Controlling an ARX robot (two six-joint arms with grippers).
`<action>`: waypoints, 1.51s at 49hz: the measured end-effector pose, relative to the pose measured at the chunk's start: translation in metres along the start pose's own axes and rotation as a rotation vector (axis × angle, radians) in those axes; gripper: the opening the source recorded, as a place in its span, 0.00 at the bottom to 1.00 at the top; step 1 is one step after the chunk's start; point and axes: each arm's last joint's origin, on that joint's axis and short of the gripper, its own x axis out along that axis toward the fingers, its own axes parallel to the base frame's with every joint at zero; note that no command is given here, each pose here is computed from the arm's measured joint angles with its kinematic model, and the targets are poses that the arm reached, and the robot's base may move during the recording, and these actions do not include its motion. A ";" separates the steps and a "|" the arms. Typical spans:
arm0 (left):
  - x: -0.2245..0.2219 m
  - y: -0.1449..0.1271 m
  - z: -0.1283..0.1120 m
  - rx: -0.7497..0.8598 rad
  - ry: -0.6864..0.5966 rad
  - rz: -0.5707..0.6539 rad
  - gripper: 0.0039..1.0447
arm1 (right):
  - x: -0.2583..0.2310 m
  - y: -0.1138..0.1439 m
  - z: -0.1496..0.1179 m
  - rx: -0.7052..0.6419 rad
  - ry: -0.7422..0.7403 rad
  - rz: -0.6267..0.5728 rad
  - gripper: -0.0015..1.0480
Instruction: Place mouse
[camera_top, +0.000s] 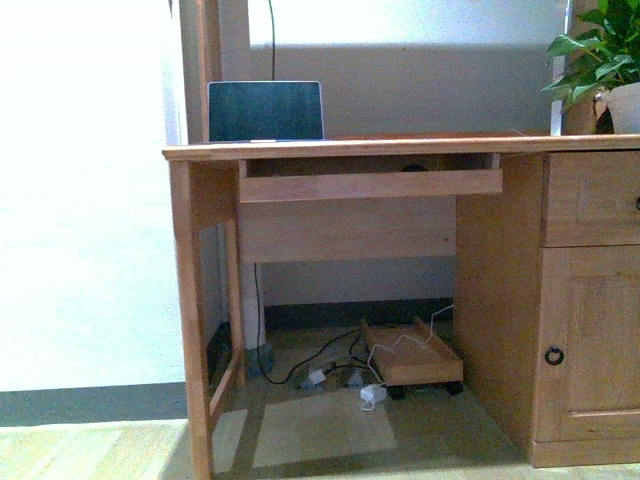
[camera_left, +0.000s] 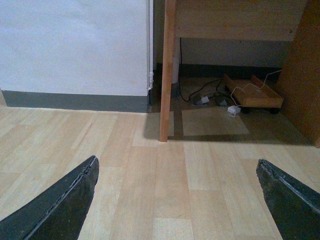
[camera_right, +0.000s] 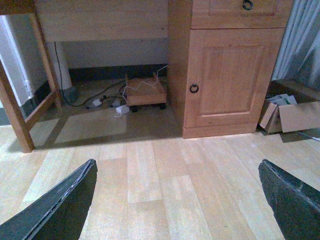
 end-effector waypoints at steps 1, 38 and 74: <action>0.000 0.000 0.000 0.000 0.000 0.000 0.93 | 0.000 0.000 0.000 0.000 0.000 0.000 0.93; 0.000 0.000 0.000 0.000 0.000 0.000 0.93 | 0.000 0.000 0.000 0.000 0.000 0.000 0.93; 0.000 0.000 0.000 0.000 0.000 0.000 0.93 | 0.000 0.000 0.000 0.000 0.000 0.000 0.93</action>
